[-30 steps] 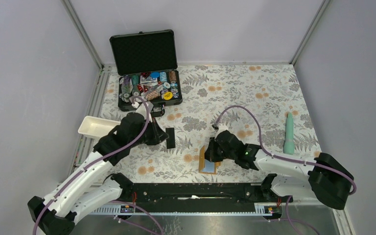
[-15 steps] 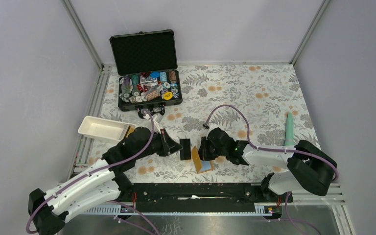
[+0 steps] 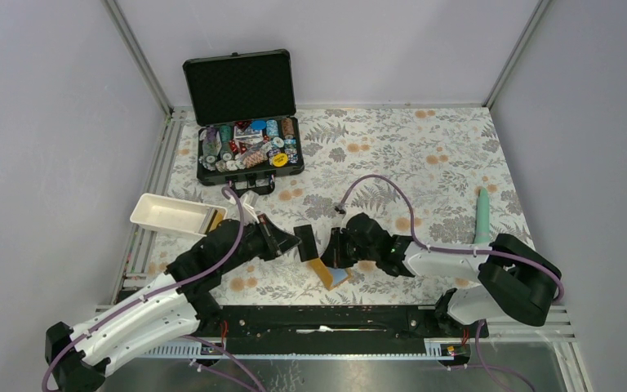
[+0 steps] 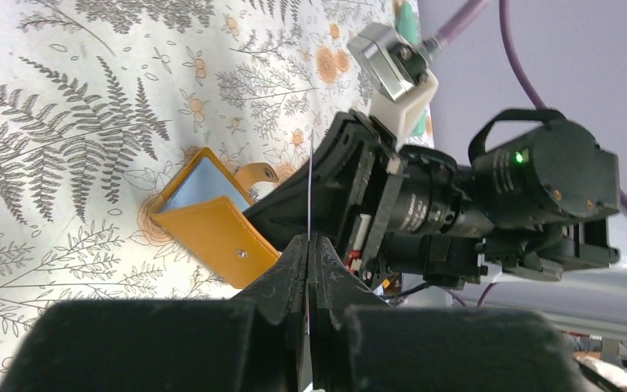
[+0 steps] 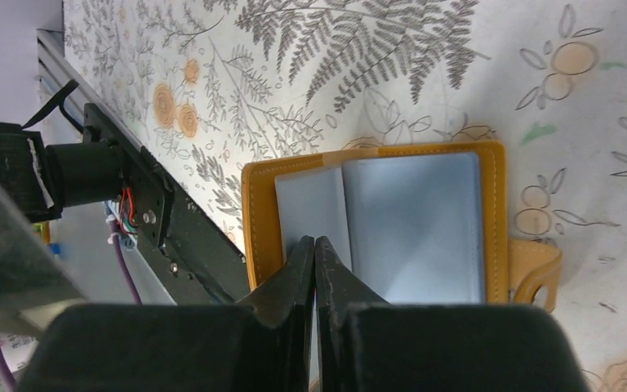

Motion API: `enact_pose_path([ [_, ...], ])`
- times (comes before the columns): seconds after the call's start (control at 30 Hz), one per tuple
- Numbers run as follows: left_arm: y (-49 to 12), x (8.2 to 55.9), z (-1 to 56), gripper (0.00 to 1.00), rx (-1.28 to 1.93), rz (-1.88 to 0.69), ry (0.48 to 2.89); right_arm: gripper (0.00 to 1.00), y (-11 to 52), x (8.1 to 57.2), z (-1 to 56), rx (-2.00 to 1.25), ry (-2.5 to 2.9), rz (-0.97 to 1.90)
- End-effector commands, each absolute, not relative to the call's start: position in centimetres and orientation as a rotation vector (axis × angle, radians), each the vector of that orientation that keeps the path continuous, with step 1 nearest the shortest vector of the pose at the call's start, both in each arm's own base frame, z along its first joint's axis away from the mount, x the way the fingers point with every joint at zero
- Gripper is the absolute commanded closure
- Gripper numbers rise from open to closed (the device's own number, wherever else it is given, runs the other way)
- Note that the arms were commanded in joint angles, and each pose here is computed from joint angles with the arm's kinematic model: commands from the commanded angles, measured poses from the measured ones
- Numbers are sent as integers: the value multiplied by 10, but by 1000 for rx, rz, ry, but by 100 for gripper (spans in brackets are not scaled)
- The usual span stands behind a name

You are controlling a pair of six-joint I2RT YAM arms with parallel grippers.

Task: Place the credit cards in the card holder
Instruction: Insert the credit card into the card holder.

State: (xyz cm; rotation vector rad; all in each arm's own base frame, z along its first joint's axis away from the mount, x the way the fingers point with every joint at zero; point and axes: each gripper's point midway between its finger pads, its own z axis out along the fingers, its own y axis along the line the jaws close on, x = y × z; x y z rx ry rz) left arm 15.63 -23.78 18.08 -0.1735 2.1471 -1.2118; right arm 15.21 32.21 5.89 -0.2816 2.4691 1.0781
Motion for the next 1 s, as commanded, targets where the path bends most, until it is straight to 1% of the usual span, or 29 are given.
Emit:
enact_pose_path([
  [0.0, -232, 170, 191, 100, -297, -1195, 2081, 95, 334, 141, 68, -296, 2433, 1152],
  [0.33, -211, 174, 182, 100, -446, -1099, 2099, 95, 336, 115, 73, -288, 2423, 1156],
  [0.77, -222, 162, 162, 100, -413, -1069, 2205, 97, 345, 95, 55, -328, 2437, 1121],
  [0.97, -224, 159, 165, 100, -413, -1072, 2205, 99, 352, 98, 36, -341, 2456, 1014],
])
